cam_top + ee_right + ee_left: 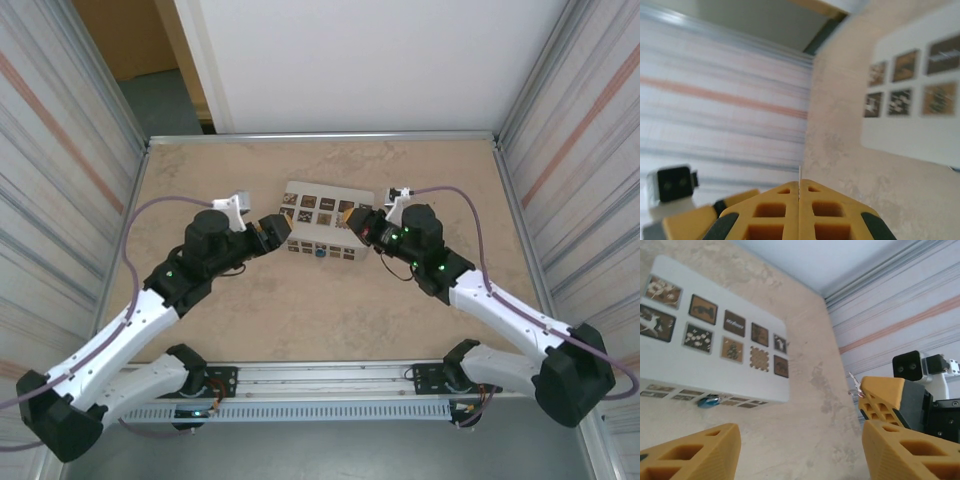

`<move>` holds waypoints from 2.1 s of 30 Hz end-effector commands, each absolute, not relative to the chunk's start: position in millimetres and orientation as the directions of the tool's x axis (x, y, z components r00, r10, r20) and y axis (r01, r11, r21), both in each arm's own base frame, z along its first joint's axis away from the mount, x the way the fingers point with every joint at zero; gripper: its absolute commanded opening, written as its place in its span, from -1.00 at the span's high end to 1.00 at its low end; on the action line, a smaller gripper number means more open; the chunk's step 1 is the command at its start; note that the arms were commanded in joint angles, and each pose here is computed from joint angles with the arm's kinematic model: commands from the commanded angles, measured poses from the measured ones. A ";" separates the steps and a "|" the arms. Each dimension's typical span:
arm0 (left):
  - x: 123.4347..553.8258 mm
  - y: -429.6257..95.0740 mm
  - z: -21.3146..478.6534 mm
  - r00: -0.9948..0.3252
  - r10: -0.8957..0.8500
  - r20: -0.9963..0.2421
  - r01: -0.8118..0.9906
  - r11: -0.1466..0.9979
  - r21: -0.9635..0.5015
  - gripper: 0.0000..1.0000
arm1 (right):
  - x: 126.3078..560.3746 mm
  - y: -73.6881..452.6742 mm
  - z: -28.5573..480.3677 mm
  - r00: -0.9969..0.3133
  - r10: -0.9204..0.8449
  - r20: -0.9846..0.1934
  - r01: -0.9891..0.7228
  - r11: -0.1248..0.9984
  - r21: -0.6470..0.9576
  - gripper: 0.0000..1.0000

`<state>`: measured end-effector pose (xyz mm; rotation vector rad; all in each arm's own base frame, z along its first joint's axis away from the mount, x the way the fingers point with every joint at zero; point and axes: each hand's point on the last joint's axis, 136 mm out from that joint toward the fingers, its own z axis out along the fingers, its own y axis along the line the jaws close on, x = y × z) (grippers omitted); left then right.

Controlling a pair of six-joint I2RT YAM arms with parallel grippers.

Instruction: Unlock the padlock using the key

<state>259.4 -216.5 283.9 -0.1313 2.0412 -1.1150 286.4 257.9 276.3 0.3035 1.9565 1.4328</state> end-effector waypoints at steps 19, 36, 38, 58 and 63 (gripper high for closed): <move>240.4 -293.2 371.5 -0.677 -0.335 -0.656 0.629 0.201 -0.751 0.18 | 230.5 266.4 365.9 -0.492 0.409 -0.768 -0.758 0.233 0.609 1.00; 244.4 -313.3 369.6 -0.694 -0.324 -0.642 0.624 0.174 -0.762 0.24 | 235.9 276.4 358.3 -0.527 0.413 -0.743 -0.731 0.226 0.644 1.00; 244.8 -315.0 369.7 -0.696 -0.322 -0.642 0.624 0.172 -0.762 0.34 | 235.4 277.6 359.6 -0.527 0.415 -0.742 -0.733 0.220 0.644 1.00; 242.6 -300.5 354.9 -0.667 -0.287 -0.687 0.615 0.308 -0.726 1.00 | 228.1 262.4 354.9 -0.588 0.347 -0.731 -0.697 0.241 0.675 0.27; 242.7 -300.2 354.4 -0.669 -0.291 -0.684 0.612 0.306 -0.729 1.00 | 225.9 270.0 350.0 -0.623 0.325 -0.712 -0.684 0.215 0.697 0.19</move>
